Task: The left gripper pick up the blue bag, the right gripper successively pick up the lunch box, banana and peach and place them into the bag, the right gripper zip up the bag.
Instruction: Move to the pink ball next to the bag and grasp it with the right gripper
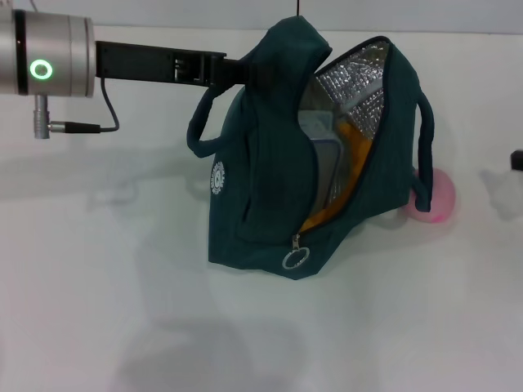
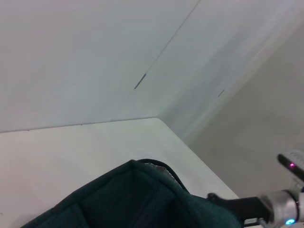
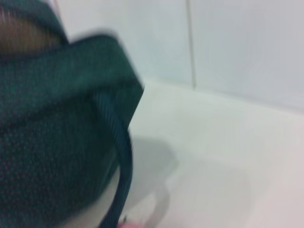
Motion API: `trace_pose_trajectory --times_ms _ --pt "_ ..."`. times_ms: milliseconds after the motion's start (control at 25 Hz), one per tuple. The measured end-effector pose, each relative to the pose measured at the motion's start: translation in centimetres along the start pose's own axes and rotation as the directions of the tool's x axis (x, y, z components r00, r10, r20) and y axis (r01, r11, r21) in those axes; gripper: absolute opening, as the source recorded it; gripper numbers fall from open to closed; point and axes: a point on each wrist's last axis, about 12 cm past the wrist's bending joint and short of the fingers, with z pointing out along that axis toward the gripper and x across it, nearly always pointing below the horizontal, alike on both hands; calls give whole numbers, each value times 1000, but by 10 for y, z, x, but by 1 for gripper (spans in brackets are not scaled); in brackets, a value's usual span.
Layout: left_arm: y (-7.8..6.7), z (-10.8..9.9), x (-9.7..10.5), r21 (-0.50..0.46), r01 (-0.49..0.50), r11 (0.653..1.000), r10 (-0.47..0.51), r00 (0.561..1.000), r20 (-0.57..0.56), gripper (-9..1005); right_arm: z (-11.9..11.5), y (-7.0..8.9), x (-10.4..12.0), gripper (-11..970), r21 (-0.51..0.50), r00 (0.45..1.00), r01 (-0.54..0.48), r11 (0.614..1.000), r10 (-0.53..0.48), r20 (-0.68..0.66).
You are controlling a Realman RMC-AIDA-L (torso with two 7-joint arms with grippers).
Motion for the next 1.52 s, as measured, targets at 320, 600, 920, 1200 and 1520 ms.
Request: trace_pose_trajectory --times_ms 320,600,920,1200,1520 --pt "0 1 0 1 1 1000 -1 1000 1 53 -10 9 -6 14 -112 997 28 993 -19 78" --pt "0 1 -1 -1 -1 1000 1 1000 4 53 -5 14 -6 120 -134 997 38 990 -29 70" --pt "0 2 1 0 4 1000 -4 1000 6 54 24 25 -11 448 -199 994 104 974 -110 -22" --pt "0 1 2 0 8 1000 -8 1000 7 54 38 29 -8 653 -200 988 114 973 -132 -78" --pt "0 1 3 2 9 1000 -9 1000 6 54 41 27 -5 814 -172 987 113 979 -130 -93"
